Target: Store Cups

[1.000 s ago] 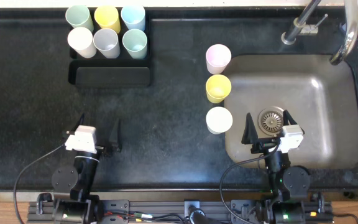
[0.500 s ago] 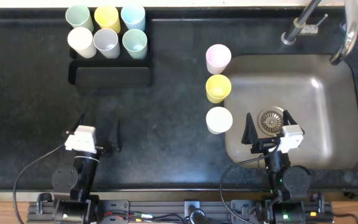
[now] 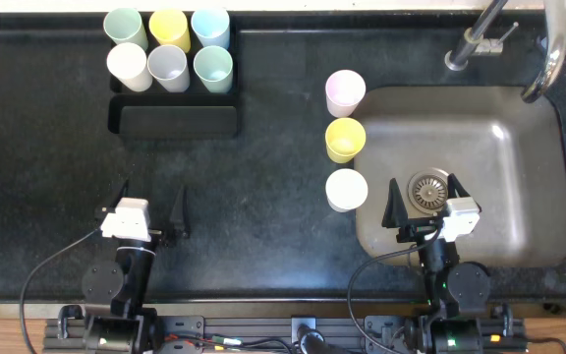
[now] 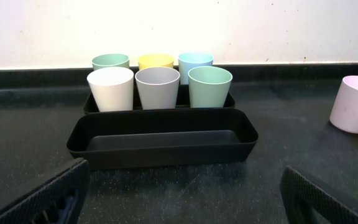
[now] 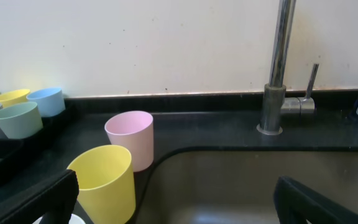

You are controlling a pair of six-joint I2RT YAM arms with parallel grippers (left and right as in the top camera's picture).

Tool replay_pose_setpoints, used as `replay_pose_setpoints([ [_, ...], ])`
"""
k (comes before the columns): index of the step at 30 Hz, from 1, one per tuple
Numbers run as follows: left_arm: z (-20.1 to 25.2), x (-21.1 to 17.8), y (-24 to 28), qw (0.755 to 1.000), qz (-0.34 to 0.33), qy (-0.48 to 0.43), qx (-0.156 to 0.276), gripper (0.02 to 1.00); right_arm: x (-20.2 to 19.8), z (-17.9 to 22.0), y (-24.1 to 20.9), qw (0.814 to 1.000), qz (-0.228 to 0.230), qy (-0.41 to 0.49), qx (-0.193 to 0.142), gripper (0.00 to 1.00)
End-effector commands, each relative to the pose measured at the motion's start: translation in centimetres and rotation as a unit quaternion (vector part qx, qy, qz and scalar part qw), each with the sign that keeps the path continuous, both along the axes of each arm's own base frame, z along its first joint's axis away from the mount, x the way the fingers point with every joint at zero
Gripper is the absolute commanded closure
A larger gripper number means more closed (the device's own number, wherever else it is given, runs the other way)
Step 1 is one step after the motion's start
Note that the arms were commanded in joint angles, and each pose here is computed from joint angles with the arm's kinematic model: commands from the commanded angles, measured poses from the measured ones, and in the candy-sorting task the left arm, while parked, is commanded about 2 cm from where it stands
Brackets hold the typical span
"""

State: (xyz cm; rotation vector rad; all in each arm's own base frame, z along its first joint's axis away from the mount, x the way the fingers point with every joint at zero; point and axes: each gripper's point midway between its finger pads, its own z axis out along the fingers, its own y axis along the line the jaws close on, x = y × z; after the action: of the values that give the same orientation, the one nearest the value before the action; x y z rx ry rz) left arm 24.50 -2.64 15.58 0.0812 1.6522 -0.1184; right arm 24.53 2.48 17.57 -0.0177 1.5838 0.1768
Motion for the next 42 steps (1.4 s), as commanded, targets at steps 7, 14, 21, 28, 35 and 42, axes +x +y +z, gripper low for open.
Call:
replay_pose_setpoints([
  [7,8.4,-0.9,0.0,1.0,-0.004,-0.001,-0.02,0.018,0.0,-0.3,0.0,1.0,-0.001,-0.001,0.003,0.003],
  [14,15.7,1.6,-0.8,0.987,-0.012,0.152,-0.056,0.018,0.0,-0.3,0.0,1.0,-0.001,-0.001,0.003,0.003],
  [21,20.3,4.9,-2.8,0.942,0.004,0.32,-0.096,0.018,0.0,-0.3,0.0,1.0,-0.001,-0.001,0.003,0.003],
  [28,20.2,8.7,-7.5,0.905,0.078,0.411,-0.08,0.018,0.0,-0.3,0.0,1.0,-0.001,-0.001,0.003,0.003],
  [35,17.0,12.6,-17.5,0.882,0.042,0.466,-0.056,0.018,0.0,-0.3,0.0,1.0,-0.001,-0.001,0.003,0.003],
  [42,12.8,14.8,-24.7,0.868,-0.005,0.494,-0.056,0.02,0.0,-0.3,0.0,1.0,-0.001,-0.001,0.003,0.005],
])
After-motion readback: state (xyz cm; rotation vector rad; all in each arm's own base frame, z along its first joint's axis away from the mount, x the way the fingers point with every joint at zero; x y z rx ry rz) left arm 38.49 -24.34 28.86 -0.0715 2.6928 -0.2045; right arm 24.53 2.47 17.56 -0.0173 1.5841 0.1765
